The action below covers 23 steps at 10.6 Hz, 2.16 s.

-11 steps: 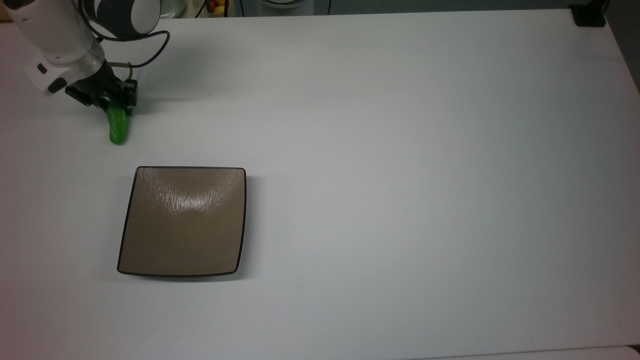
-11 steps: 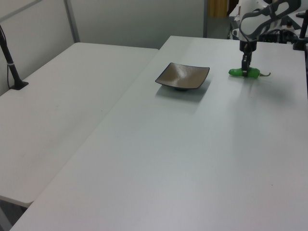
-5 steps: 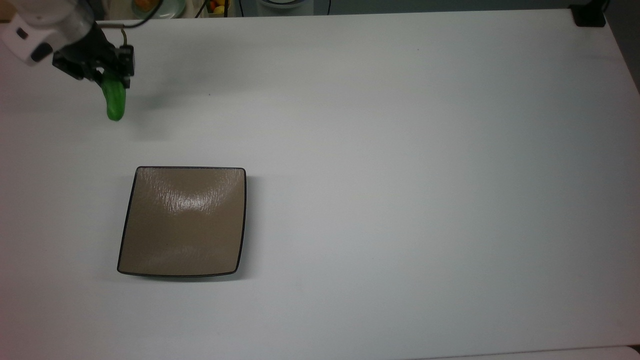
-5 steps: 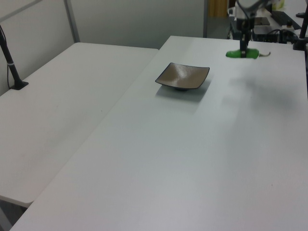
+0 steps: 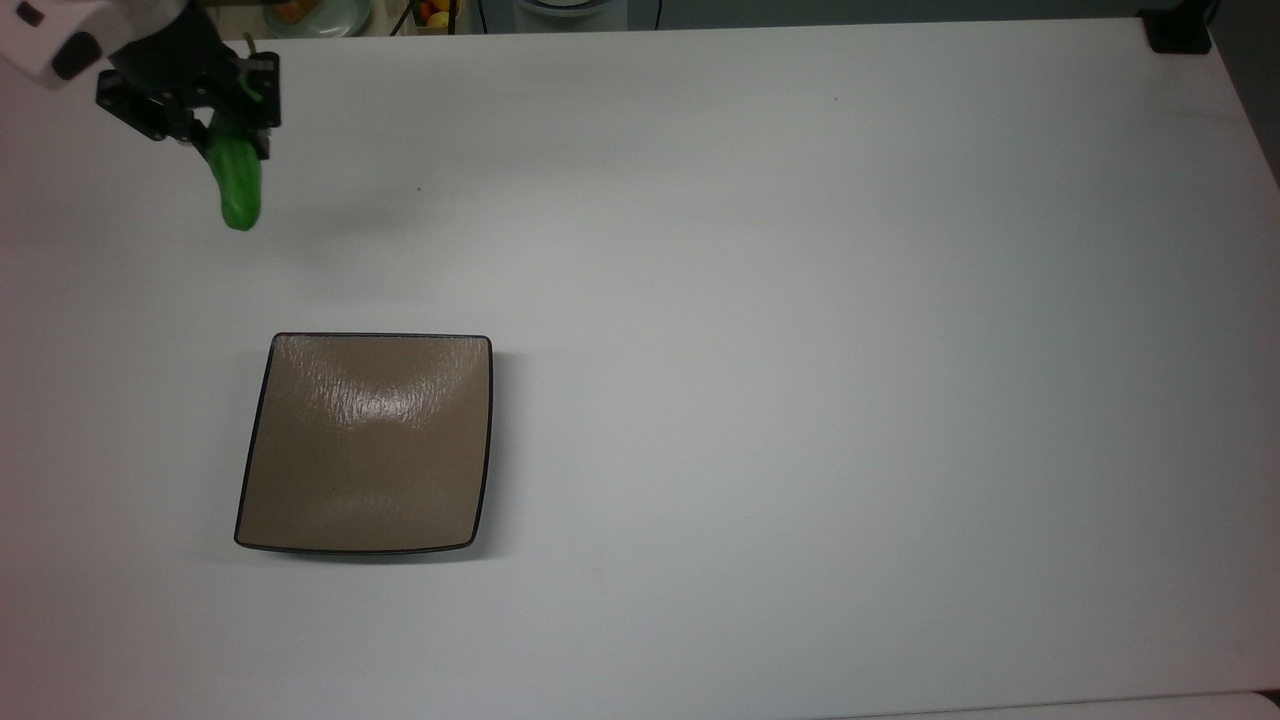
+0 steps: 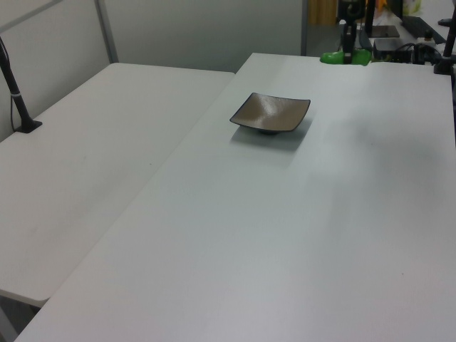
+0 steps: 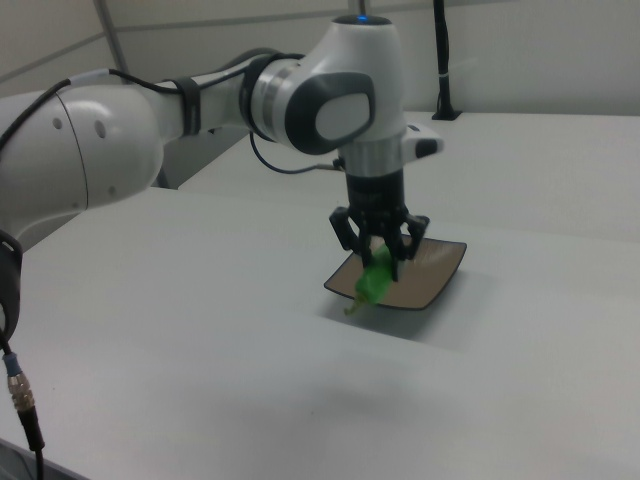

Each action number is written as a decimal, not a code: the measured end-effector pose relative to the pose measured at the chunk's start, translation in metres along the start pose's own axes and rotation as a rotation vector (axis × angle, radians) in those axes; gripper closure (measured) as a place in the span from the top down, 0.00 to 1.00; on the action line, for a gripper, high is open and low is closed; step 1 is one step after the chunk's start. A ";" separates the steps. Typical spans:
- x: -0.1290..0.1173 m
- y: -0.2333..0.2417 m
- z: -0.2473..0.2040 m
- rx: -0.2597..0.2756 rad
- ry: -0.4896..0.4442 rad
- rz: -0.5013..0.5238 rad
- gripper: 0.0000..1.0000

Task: Chili peppers are placed on a ceramic plate
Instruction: 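Lift the held pepper and carry it over the ceramic plate, then lower the pepper onto the plate and open the gripper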

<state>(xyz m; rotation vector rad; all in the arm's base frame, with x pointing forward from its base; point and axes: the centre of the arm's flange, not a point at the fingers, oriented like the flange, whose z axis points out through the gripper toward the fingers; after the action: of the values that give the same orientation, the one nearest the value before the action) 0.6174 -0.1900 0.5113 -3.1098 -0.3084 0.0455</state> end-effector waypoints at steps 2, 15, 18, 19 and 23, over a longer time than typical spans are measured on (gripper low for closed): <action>0.015 -0.019 -0.004 0.007 0.017 -0.002 0.42; 0.126 -0.040 0.076 0.000 0.440 0.137 0.42; 0.147 -0.054 0.109 -0.010 0.502 0.181 0.42; 0.152 -0.058 0.116 -0.013 0.525 0.192 0.42; 0.163 -0.066 0.141 -0.008 0.569 0.235 0.42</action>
<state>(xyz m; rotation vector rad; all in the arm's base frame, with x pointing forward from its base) 0.7601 -0.0910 0.3674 -2.9718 0.0720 -0.8145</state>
